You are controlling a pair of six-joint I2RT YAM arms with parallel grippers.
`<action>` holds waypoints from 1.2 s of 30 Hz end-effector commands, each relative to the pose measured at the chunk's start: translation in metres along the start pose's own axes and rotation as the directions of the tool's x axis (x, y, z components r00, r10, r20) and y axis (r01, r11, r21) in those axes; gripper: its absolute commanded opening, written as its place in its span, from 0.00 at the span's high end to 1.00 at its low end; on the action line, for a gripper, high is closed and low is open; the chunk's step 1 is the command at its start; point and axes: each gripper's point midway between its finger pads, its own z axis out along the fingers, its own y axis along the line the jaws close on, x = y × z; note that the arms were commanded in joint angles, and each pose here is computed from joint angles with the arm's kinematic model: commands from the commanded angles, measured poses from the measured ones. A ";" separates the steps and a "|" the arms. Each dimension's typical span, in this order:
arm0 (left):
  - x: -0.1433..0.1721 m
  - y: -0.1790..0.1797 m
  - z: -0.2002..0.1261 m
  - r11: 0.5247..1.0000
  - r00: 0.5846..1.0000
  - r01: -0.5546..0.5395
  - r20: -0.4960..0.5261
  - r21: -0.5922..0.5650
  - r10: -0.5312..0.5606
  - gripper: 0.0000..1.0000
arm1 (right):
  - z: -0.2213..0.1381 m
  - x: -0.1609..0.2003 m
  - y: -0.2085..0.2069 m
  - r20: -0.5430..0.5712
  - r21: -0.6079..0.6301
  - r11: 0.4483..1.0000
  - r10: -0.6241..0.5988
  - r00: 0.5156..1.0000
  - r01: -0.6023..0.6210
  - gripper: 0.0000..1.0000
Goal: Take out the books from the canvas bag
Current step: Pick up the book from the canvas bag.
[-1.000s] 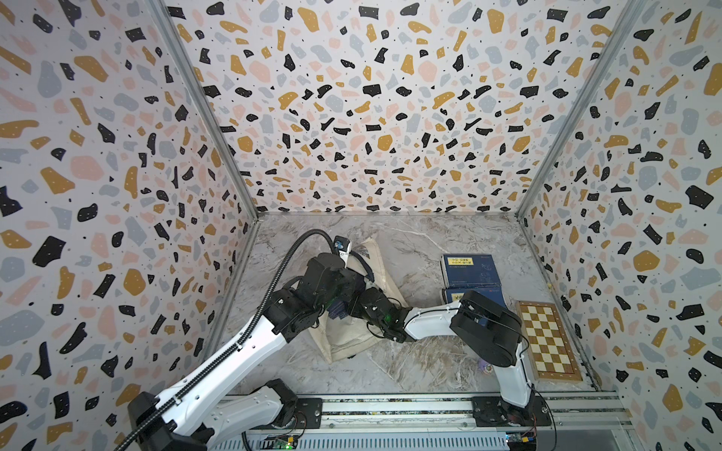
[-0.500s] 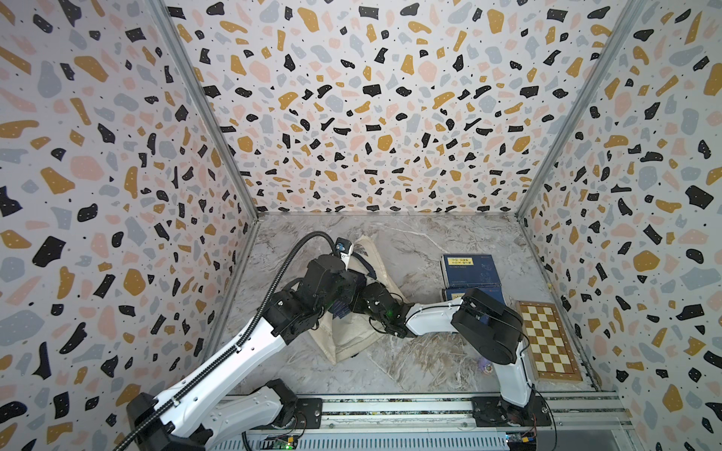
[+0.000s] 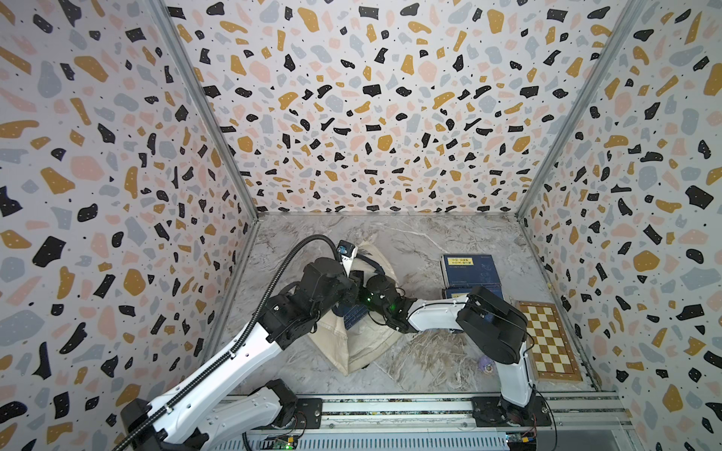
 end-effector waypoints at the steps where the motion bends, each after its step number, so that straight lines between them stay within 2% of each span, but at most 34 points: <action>1: -0.040 -0.008 -0.015 0.999 0.987 0.007 0.162 0.040 -0.013 1.00 | -0.011 -0.041 0.029 0.100 -0.066 0.998 0.007 0.995 -0.001 0.73; 5: -0.038 0.004 -0.010 0.999 0.988 0.013 0.154 -0.033 -0.008 1.00 | -0.017 -0.040 0.026 0.097 -0.062 0.998 0.017 0.995 -0.011 0.86; 10: -0.034 0.022 0.000 0.989 0.992 0.018 0.126 -0.150 0.001 1.00 | -0.047 -0.053 0.031 0.136 -0.079 0.997 0.018 0.991 -0.008 1.00; 16: -0.026 0.040 0.018 0.972 0.997 0.054 0.061 -0.228 -0.041 1.00 | -0.089 -0.063 0.033 0.169 -0.092 0.995 -0.019 0.985 0.035 1.00; 22: -0.016 0.051 0.039 0.962 0.994 0.093 -0.032 -0.259 -0.104 1.00 | -0.115 -0.056 0.035 0.133 -0.118 0.989 -0.076 0.988 0.092 1.00; 26: -0.013 0.060 0.044 0.952 0.989 0.121 -0.044 -0.282 -0.139 1.00 | -0.138 -0.058 0.039 0.147 -0.150 0.982 -0.093 0.985 0.116 1.00; 31: -0.010 0.068 0.052 0.941 0.983 0.145 -0.068 -0.305 -0.173 1.00 | -0.173 -0.062 0.059 0.186 -0.208 0.947 -0.207 0.961 0.244 1.00; 36: -0.008 0.068 0.057 0.944 0.978 0.156 -0.087 -0.292 -0.188 1.00 | -0.209 -0.080 0.064 0.247 -0.195 0.935 -0.246 0.937 0.296 1.00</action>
